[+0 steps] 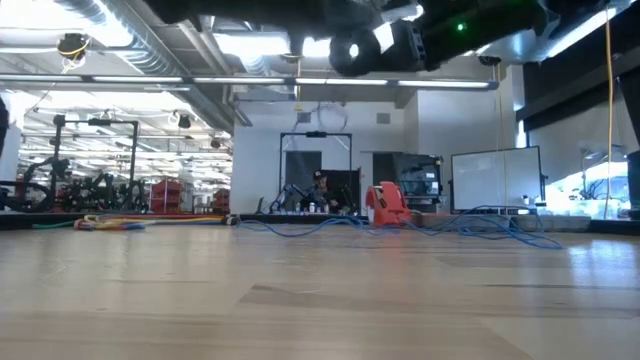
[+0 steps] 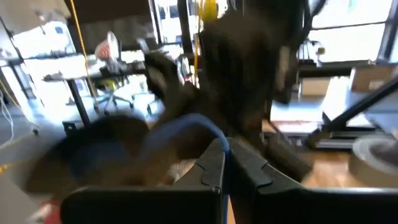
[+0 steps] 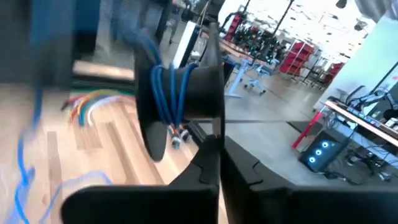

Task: Coil cords
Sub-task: Coil the blue wire on the black spool

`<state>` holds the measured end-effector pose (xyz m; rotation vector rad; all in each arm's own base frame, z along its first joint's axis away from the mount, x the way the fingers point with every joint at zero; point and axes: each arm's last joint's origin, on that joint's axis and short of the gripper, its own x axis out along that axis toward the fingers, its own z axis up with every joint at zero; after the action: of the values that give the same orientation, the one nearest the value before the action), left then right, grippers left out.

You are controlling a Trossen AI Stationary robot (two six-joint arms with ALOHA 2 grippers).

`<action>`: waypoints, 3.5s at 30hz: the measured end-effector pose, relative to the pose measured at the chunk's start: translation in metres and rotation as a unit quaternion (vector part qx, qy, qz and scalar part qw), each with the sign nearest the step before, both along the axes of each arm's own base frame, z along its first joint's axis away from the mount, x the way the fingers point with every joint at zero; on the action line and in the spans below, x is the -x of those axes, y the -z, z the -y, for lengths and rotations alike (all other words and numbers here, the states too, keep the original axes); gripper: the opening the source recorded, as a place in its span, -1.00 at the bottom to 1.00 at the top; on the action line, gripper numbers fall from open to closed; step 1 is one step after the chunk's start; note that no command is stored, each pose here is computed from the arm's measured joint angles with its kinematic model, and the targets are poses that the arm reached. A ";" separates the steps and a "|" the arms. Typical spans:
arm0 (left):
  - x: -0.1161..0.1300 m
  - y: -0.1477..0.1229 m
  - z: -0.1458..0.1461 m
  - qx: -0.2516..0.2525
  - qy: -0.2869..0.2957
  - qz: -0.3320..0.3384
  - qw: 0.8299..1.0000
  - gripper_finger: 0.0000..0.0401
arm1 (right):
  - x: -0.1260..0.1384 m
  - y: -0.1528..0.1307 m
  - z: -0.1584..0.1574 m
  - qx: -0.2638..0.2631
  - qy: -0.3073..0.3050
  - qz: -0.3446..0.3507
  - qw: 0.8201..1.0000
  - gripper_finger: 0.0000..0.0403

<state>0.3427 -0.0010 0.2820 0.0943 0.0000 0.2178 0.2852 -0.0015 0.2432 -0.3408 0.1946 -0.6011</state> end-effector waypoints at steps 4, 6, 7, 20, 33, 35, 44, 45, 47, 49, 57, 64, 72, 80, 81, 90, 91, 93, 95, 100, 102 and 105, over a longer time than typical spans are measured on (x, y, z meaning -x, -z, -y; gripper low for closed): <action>0.004 -0.009 -0.001 -0.006 -0.003 0.020 1.000 -0.99 | 0.000 -0.001 0.000 -0.002 -0.002 0.008 1.000 -1.00; 0.003 -0.008 -0.001 -0.006 -0.002 0.019 1.000 -0.99 | -0.002 -0.004 -0.001 -0.015 -0.020 0.023 0.999 -1.00; 0.002 -0.007 0.000 -0.005 -0.002 0.018 1.000 -0.99 | -0.002 -0.005 -0.001 -0.022 -0.027 0.030 0.999 -1.00; -0.014 0.025 0.002 0.014 0.005 -0.037 0.999 -0.99 | -0.009 -0.037 -0.003 -0.026 -0.038 0.113 0.992 -1.00; -0.011 0.041 -0.002 0.007 -0.001 -0.120 0.993 -0.99 | 0.017 -0.090 -0.010 -0.016 -0.088 0.171 0.981 -1.00; -0.011 0.042 -0.001 0.007 0.002 -0.126 0.992 -0.99 | 0.020 -0.092 -0.010 -0.015 -0.087 0.165 0.982 -1.00; -0.004 0.061 0.001 0.010 0.002 -0.228 0.974 -0.75 | 0.046 -0.113 -0.007 -0.003 -0.082 0.183 0.980 -1.00; -0.003 0.063 0.001 0.013 0.001 -0.240 0.971 -0.69 | 0.049 -0.115 -0.007 -0.003 -0.081 0.183 0.980 -1.00; 0.001 0.067 0.002 0.015 0.001 -0.266 0.964 -0.58 | 0.052 -0.115 -0.006 -0.004 -0.075 0.176 0.981 -1.00; 0.007 0.066 0.003 0.011 0.003 -0.295 0.956 -0.47 | 0.054 -0.114 -0.005 -0.003 -0.065 0.161 0.985 -1.00; 0.042 0.028 0.002 0.003 0.004 -0.353 0.936 -0.25 | 0.057 -0.098 -0.004 -0.005 -0.040 0.069 0.997 -1.00; 0.046 0.012 -0.005 -0.018 0.007 -0.141 0.990 -0.28 | 0.046 -0.077 0.003 -0.014 -0.042 0.080 0.996 -1.00; 0.033 0.026 -0.006 0.010 0.049 -0.068 0.996 -0.33 | 0.033 -0.050 0.007 -0.021 -0.060 0.117 0.991 -1.00; 0.003 0.051 -0.009 0.024 0.072 -0.068 0.995 -0.34 | 0.008 -0.029 0.005 -0.002 -0.084 0.100 0.991 -1.00; -0.001 0.053 -0.009 0.025 0.072 -0.071 0.995 -0.34 | 0.008 -0.029 0.005 -0.002 -0.084 0.101 0.991 -1.00; -0.028 0.069 -0.007 0.057 0.116 -0.092 0.987 -0.34 | 0.008 -0.029 0.005 -0.002 -0.084 0.094 0.992 -1.00; -0.029 0.069 -0.007 0.059 0.124 -0.092 0.986 -0.34 | 0.008 -0.028 0.005 -0.002 -0.082 0.090 0.993 -1.00; -0.030 0.066 -0.006 0.060 0.135 -0.086 0.985 -0.34 | 0.008 -0.028 0.005 -0.002 -0.080 0.091 0.993 -1.00; -0.030 0.063 -0.006 0.058 0.136 -0.079 0.986 -0.34 | 0.008 -0.029 0.005 -0.002 -0.080 0.092 0.993 -1.00; -0.030 0.064 -0.007 0.055 0.125 -0.082 0.987 -0.43 | 0.008 -0.029 0.005 -0.002 -0.081 0.092 0.992 -1.00; -0.031 0.065 -0.007 0.050 0.125 -0.082 0.988 -0.50 | 0.008 -0.029 0.005 -0.002 -0.082 0.092 0.992 -1.00; -0.031 0.067 -0.007 0.046 0.124 -0.086 0.987 -0.61 | 0.008 -0.029 0.005 -0.002 -0.084 0.096 0.992 -1.00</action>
<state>0.3738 0.0062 0.2153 0.0195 0.1687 -0.0407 0.2771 -0.0063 0.2726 -0.2909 -0.0181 -0.4637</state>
